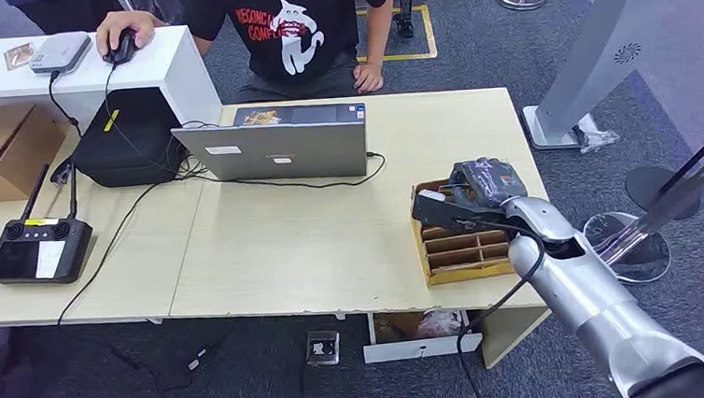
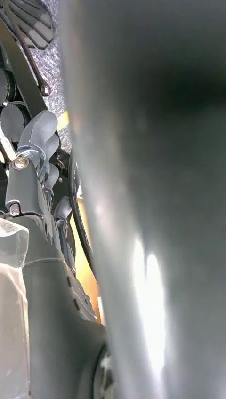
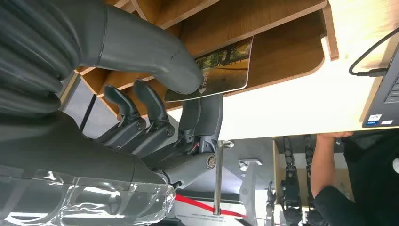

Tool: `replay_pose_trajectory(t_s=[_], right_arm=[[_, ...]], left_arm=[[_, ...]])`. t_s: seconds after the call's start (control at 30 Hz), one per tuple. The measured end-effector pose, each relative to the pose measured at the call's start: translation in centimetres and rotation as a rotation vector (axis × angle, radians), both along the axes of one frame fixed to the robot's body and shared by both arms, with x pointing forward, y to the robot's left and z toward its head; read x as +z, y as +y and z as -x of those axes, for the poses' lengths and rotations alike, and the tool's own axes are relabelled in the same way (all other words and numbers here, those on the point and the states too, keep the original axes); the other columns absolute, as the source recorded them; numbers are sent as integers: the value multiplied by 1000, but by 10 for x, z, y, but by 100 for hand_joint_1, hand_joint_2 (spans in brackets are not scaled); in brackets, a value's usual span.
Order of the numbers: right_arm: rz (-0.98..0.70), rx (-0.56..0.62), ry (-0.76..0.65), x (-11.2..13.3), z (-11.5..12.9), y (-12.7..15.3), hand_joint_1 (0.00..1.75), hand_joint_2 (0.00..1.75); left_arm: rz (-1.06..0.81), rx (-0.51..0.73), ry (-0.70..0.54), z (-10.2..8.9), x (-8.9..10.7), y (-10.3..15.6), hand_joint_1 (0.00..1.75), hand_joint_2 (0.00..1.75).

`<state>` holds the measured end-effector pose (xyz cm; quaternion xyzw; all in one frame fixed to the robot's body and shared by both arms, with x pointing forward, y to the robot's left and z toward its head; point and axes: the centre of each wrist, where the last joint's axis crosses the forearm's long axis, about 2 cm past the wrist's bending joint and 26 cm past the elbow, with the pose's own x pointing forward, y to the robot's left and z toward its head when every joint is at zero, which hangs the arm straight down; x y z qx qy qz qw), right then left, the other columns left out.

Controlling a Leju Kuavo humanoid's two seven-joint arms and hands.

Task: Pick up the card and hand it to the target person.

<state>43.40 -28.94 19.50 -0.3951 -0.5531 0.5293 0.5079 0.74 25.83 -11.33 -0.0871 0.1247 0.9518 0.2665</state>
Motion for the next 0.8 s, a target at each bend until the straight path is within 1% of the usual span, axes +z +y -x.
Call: replay_pose_trajectory(t_s=[0.2,0.33,0.43,0.57,0.7,0.8], right_arm=[[-13,2,-7,1,0,0,164,175],[-50,12,-51,6,0,3,166,175],[-90,28,-110,18,-1,9,165,175],[-115,52,-173,39,-6,21,161,175],[-121,86,-206,58,-11,38,158,175],[-129,109,-224,69,-15,52,159,175]], left_arm=[[2,5,0,0,0,-1,0,0],[5,8,-1,0,0,-2,0,0],[5,11,1,0,0,-3,0,0],[5,12,4,0,0,-4,0,0],[6,12,3,0,0,-4,0,0],[8,12,3,-1,0,-5,0,0]])
